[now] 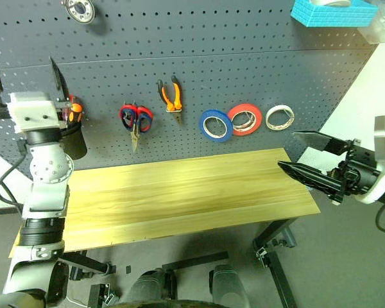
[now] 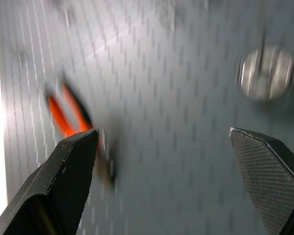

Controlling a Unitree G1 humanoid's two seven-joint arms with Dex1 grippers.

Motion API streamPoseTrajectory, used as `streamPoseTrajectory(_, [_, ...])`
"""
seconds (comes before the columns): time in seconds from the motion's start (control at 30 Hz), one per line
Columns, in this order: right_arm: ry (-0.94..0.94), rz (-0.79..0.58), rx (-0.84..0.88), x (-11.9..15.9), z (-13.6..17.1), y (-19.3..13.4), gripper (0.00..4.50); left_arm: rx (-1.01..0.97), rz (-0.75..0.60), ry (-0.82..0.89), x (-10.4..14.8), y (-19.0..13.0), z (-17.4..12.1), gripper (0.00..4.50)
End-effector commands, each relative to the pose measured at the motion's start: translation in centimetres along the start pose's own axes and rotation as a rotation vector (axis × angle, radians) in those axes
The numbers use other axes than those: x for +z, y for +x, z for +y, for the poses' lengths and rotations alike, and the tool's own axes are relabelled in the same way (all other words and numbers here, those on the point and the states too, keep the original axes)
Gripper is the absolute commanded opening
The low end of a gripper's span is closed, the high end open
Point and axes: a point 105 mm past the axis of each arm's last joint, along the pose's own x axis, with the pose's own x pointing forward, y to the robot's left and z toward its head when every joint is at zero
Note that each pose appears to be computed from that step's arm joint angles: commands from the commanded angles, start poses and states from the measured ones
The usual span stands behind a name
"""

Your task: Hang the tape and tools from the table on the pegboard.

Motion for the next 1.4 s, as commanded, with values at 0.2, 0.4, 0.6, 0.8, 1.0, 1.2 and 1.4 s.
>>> streamPoseTrajectory(0.2, [-0.079,-0.086,0.021,-0.5,-0.8,2.0,4.5,-0.369,-0.098,-0.112,5.7,2.8,-4.0,4.45])
streamPoseTrajectory(0.4, [-0.11,-0.095,0.061,-1.5,0.0,3.5,4.5,-0.703,0.065,-0.275,4.5,-0.5,-8.4,4.45])
streamPoseTrajectory(0.6, [-0.122,-0.074,0.059,-2.2,0.8,3.5,4.5,-0.98,0.238,-0.422,2.5,-5.7,-11.1,4.45])
streamPoseTrajectory(0.8, [-0.127,-0.051,0.063,-2.4,1.5,3.1,4.5,-1.233,0.368,-0.422,0.7,-11.3,-12.1,4.45])
streamPoseTrajectory(1.0, [-0.07,0.009,0.092,-4.0,3.0,2.5,4.5,-1.371,0.488,-0.419,-0.9,-15.4,-11.6,4.45])
streamPoseTrajectory(1.2, [0.059,0.056,0.045,-7.1,5.0,1.8,4.5,-1.326,0.707,-0.467,-4.0,-19.0,-9.7,4.45])
streamPoseTrajectory(1.4, [0.13,0.1,-0.057,-9.4,5.6,0.5,4.5,-1.191,0.937,-0.655,-7.2,-22.6,-6.9,4.45])
